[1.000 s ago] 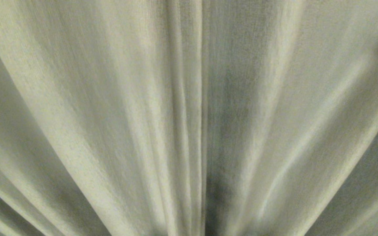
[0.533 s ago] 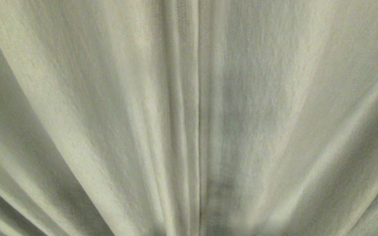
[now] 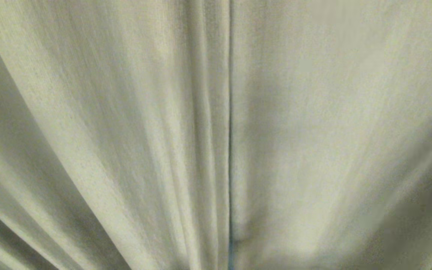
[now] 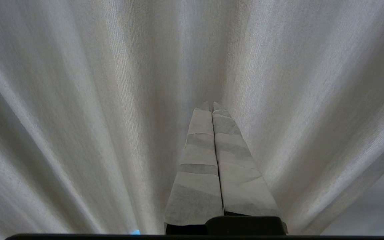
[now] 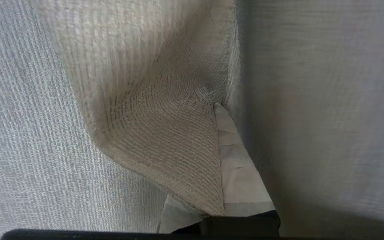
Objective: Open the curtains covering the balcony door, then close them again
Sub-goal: Pull the outer curtains open on both sides
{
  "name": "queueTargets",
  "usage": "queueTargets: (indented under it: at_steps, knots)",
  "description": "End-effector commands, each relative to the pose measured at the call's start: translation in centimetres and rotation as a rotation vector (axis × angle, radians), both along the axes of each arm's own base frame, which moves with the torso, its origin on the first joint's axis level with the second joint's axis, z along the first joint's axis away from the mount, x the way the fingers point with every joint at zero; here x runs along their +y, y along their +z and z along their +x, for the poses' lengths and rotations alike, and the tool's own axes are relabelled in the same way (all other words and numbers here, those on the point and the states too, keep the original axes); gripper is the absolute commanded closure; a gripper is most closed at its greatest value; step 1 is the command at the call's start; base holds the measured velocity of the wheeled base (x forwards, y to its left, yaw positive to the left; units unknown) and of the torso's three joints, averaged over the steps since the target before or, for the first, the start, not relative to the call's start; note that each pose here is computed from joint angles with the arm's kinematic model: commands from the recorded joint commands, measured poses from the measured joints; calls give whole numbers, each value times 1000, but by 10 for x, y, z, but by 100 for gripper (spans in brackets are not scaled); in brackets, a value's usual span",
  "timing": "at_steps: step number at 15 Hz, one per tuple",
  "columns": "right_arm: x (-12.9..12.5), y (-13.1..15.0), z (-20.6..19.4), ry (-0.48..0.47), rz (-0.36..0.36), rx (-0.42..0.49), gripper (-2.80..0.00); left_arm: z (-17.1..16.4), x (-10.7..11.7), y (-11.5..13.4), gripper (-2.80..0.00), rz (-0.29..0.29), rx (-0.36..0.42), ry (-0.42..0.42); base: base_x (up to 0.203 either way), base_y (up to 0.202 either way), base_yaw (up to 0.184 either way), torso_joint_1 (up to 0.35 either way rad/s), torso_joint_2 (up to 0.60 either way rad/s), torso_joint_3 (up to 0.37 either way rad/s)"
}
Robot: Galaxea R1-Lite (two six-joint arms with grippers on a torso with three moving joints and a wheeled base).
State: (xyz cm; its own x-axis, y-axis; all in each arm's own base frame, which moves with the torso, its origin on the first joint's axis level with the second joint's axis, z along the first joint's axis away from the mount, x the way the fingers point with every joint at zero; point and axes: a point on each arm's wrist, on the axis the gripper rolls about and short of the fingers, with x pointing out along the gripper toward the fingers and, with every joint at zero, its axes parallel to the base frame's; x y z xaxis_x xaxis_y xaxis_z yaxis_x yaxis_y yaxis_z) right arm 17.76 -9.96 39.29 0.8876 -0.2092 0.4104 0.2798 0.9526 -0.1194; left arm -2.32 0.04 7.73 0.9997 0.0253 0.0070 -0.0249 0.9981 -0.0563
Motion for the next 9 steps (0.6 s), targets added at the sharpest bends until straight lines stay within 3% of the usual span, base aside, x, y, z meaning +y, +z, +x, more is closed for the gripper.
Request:
queueTargets:
  at_steps: [1,9]
  knots:
    - [-22,1,8,-67,1,8,0,0,0,0,0,-1,1,1,0,0,0,0,0,0]
    - [-93,-8,19,-273,-17,44,0,0,0,0,0,-1,1,1,0,0,0,0,0,0]
